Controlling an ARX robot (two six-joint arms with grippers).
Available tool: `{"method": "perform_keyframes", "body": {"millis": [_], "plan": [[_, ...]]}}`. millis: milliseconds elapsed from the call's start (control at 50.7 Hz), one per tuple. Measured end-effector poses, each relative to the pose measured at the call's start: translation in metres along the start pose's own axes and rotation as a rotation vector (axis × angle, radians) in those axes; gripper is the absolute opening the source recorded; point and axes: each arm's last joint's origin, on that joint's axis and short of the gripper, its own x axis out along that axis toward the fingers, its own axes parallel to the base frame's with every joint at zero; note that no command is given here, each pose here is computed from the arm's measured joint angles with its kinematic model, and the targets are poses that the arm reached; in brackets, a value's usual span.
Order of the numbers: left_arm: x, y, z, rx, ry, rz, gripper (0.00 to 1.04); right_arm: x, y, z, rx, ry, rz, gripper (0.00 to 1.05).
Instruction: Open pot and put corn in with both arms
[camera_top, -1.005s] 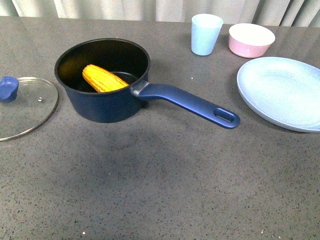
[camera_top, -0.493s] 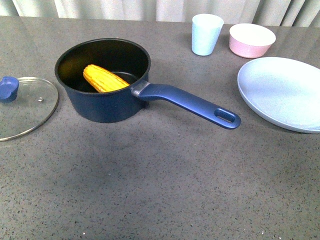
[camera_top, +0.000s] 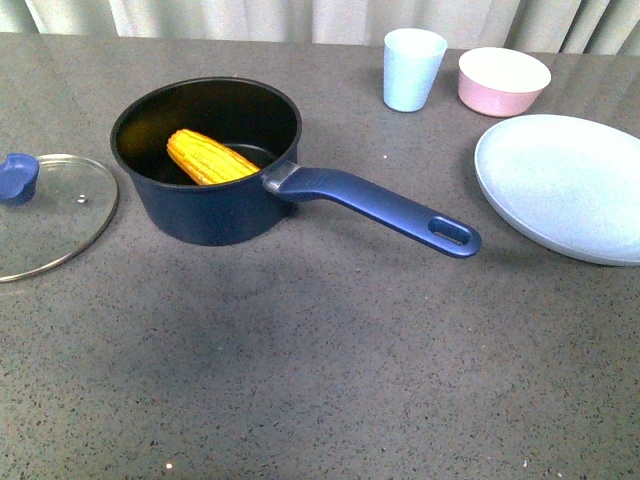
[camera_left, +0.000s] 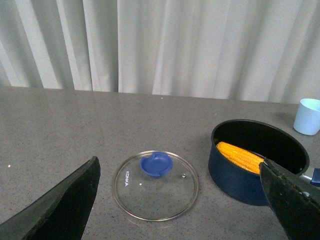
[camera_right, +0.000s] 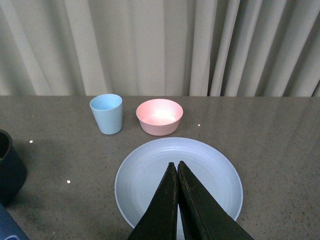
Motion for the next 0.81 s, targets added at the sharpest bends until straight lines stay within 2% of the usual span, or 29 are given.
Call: {"method": "perform_keyframes", "body": {"millis": [99,197,572,808], "plan": [[0.000,0.000,0.000,0.000,0.000,0.000,0.96,-0.008,-0.005,-0.006,-0.001,0.004,0.020,0.02],[0.000,0.000,0.000,0.000,0.000,0.000,0.96,-0.016,-0.013,-0.012,0.000,0.005,-0.010,0.02],[0.000,0.000,0.000,0.000,0.000,0.000,0.96,-0.037,-0.013,-0.025,0.000,-0.002,-0.003,0.02],[0.000,0.000,0.000,0.000,0.000,0.000,0.96,-0.043,-0.013,-0.022,-0.001,-0.026,-0.003,0.02]]}}
